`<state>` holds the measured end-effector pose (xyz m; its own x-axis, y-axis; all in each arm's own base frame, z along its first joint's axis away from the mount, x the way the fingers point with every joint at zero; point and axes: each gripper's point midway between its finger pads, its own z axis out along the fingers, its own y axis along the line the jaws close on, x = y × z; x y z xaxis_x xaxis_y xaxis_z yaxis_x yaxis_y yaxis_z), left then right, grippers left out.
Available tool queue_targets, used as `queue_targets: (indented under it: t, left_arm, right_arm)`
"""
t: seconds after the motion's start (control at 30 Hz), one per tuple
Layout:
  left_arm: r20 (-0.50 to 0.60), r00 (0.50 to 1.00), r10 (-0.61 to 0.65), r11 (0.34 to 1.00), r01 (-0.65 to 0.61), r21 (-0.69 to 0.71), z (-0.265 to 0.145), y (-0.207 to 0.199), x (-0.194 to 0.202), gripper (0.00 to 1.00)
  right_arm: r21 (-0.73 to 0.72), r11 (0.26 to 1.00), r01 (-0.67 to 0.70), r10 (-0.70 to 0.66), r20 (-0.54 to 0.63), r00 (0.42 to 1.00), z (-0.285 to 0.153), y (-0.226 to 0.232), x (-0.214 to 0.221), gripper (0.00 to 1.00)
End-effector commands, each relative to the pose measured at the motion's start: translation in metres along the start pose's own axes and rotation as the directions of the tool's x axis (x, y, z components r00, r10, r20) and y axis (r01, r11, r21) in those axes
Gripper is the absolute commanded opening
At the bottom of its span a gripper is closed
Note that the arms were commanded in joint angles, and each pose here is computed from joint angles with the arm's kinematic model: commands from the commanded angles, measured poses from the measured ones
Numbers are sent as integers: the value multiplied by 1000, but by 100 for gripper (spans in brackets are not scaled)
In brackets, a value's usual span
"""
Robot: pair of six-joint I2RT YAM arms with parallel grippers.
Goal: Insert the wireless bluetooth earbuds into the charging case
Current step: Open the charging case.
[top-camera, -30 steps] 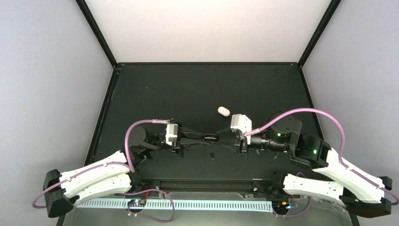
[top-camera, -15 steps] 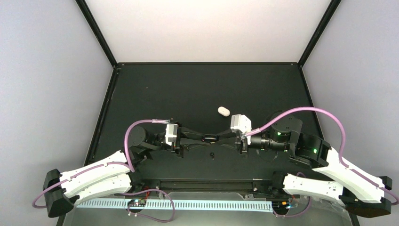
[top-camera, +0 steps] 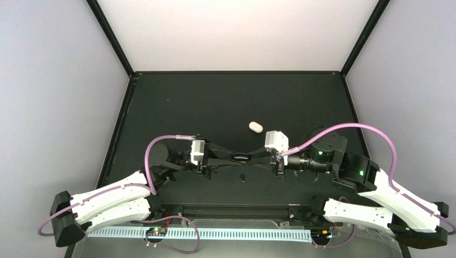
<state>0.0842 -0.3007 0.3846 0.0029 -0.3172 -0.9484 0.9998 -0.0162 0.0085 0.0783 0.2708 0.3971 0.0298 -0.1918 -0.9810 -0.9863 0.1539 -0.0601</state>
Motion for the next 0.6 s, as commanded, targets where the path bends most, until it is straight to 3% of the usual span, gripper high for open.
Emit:
queue_targets:
  t: [0.0, 0.57]
  left_arm:
    - [19, 1000, 0, 1000, -1, 19, 6, -2, -11, 24]
    - [54, 999, 11, 999, -9, -38, 3, 6, -19, 19]
  right_arm:
    - [11, 1000, 19, -20, 35, 999, 3, -3, -8, 1]
    - [-24, 1000, 5, -5, 2, 1000, 10, 1, 1, 1]
